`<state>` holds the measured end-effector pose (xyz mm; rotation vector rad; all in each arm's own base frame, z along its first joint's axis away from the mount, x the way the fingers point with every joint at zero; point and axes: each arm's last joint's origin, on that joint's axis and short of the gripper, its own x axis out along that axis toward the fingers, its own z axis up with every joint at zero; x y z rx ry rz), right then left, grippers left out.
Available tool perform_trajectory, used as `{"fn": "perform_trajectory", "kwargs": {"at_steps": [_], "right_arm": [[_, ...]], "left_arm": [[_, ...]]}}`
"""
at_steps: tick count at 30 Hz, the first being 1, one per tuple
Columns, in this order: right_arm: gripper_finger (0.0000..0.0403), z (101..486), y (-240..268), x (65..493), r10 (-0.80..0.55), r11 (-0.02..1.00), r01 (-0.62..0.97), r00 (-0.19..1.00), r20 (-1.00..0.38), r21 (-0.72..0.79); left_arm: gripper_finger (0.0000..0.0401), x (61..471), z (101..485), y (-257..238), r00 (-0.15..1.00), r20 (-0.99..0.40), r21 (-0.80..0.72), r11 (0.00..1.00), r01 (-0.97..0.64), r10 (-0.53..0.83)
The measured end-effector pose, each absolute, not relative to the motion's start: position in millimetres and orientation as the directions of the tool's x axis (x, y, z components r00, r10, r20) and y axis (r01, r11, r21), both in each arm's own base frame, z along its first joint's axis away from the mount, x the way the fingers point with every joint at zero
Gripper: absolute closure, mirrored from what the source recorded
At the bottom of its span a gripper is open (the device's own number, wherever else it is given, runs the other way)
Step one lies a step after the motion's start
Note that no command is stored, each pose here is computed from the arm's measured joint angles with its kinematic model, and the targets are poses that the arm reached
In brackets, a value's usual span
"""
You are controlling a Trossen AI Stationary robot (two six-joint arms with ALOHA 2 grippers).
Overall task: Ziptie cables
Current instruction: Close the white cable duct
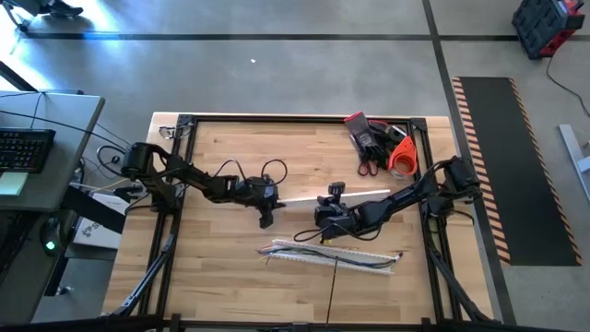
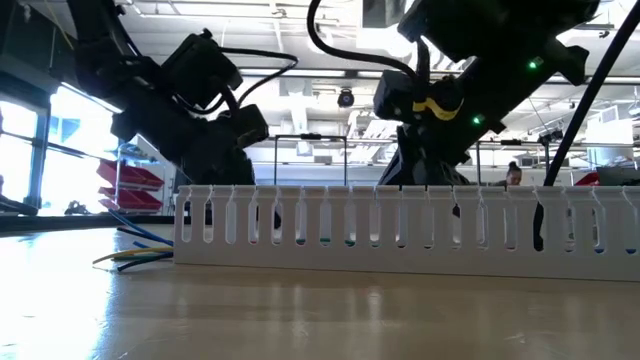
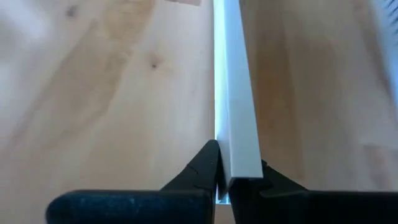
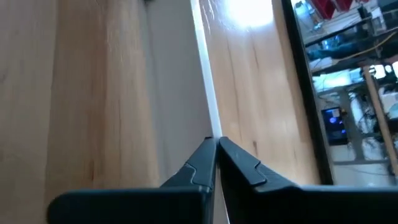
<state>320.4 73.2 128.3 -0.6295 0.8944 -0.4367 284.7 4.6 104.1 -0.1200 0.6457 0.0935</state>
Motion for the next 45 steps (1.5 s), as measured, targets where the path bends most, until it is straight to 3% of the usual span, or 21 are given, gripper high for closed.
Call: {"fn": "perform_trajectory", "kwargs": {"at_steps": [5,10,17,22,31,40,45], "right_arm": [[0.0371,141.0,72.0,319.8,-0.476,0.846,0.112,0.599,-0.644,-0.521],[0.0292,162.8,58.2,321.2,-0.285,0.948,0.087,0.655,-0.699,-0.306],[0.0170,162.3,28.8,329.6,-0.036,0.998,-0.008,0.668,-0.743,-0.055],[0.0113,160.3,15.8,333.6,0.052,0.999,-0.024,0.677,-0.734,0.048],[0.0100,158.3,14.3,331.4,0.076,0.997,-0.035,0.653,-0.754,0.070],[0.0102,141.9,7.3,330.4,0.134,0.991,-0.056,0.577,-0.805,0.125],[0.0146,140.3,4.7,329.8,0.185,0.983,-0.089,0.562,-0.806,0.164]], "left_arm": [[0.0399,281.2,100.6,-7.9,0.756,-0.631,0.206,0.977,-0.051,0.172],[0.0400,275.4,98.1,-29.2,0.719,-0.639,0.495,0.862,0.112,0.273],[0.0401,269.2,100.7,-53.0,0.708,-0.557,0.717,0.682,0.144,0.435],[0.0401,263.0,102.8,-67.8,0.697,-0.472,0.840,0.515,0.170,0.540],[0.0401,255.0,102.7,-82.6,0.688,-0.399,0.905,0.382,0.188,0.606],[0.0401,254.2,104.7,-89.2,0.707,-0.374,0.913,0.374,0.166,0.600],[0.0393,255.0,104.5,-88.7,0.713,-0.388,0.887,0.447,0.117,0.584]]}}
